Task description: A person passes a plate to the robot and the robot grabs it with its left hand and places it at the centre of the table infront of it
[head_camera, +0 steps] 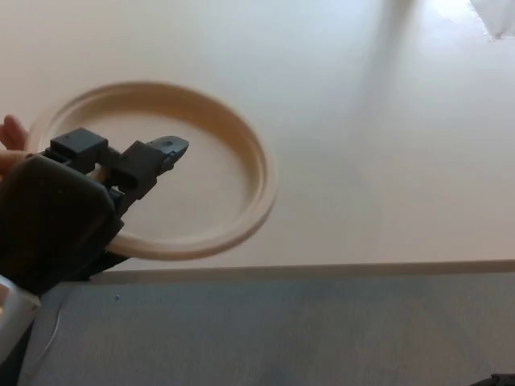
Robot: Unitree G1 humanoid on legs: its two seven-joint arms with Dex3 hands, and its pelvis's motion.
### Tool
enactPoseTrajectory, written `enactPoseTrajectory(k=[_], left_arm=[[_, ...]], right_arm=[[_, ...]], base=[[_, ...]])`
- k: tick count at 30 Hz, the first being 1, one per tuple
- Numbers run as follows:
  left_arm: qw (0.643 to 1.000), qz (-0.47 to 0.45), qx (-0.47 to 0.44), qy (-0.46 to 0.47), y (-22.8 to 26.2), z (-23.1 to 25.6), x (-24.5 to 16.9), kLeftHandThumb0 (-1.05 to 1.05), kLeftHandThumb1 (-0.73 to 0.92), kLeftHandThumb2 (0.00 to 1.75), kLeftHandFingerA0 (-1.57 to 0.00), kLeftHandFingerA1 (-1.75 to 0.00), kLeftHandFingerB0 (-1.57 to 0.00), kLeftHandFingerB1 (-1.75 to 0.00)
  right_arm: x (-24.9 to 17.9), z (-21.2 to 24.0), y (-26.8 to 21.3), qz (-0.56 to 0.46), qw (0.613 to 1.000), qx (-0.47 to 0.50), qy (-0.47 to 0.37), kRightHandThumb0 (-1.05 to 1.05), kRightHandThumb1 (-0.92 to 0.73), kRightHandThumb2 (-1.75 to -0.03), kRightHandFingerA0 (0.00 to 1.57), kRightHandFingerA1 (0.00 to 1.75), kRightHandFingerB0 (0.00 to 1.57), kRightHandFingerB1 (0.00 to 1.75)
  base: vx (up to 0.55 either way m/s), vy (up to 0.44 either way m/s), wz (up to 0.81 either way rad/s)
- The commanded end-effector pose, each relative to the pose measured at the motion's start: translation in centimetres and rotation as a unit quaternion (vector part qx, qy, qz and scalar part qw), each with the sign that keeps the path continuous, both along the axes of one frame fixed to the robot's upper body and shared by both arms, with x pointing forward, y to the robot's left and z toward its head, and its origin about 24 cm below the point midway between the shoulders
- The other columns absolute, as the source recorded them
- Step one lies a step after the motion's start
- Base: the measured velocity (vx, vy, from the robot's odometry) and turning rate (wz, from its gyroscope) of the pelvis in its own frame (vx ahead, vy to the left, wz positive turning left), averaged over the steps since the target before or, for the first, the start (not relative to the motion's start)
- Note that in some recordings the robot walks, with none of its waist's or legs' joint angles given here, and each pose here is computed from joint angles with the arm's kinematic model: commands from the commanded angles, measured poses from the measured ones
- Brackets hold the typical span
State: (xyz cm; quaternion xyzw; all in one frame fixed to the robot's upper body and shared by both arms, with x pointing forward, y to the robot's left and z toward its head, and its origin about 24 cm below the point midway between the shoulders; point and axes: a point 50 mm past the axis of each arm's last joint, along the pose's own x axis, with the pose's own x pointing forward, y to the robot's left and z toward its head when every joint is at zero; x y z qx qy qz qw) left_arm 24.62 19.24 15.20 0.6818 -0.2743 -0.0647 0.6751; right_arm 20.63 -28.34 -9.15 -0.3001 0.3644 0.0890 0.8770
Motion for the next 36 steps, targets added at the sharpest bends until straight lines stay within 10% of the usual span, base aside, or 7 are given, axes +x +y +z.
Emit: enactPoseTrajectory(k=[1, 5, 28, 31, 36], left_arm=[[0.999, 0.045, 0.004, 0.003, 1.5, -1.4, 1.5, -0.19, 0.57, 0.59, -0.97, -1.42, -0.71, -0.44], [0.999, 0.049, 0.011, -0.009, 1.9, -1.8, 1.7, -0.23, 0.53, 0.56, -0.98, -1.43, -0.97, -0.57], [0.995, -0.023, -0.05, -0.089, 1.4, -2.0, 1.3, -0.23, 0.63, 0.58, -0.92, -1.59, -0.83, -0.87], [0.993, -0.035, -0.053, -0.102, 0.7, -1.4, 1.0, -0.2, 0.63, 0.62, -0.89, -1.63, -0.71, -1.12], [0.991, -0.057, -0.057, -0.11, -0.5, -0.5, 0.5, -0.23, 0.59, 0.61, -0.93, -1.58, -0.76, -0.92]], right_arm=[[-0.7, -0.1, -0.7, -0.005, 1.0, -0.007, 0.009, -0.62, -0.74, -0.62, 0.64, 0.66, 0.46, 0.51], [-0.4, 0.0, -0.6, -0.002, 1.0, -0.008, 0.008, -0.62, -0.75, -0.63, 0.64, 0.65, 0.45, 0.51], [0.0, 0.3, -0.8, -0.001, 1.0, -0.012, 0.005, -0.64, -0.75, -0.62, 0.66, 0.67, 0.47, 0.52], [0.0, 0.3, -0.7, 0.002, 1.0, -0.013, 0.004, -0.64, -0.76, -0.62, 0.66, 0.66, 0.49, 0.52], [0.0, 0.3, -0.7, -0.002, 1.0, -0.008, 0.003, -0.64, -0.76, -0.62, 0.67, 0.68, 0.48, 0.53]], base=[[0.0, 0.0, 0.0], [0.0, 0.0, 0.0], [0.0, 0.0, 0.0], [0.0, 0.0, 0.0], [0.0, 0.0, 0.0]])
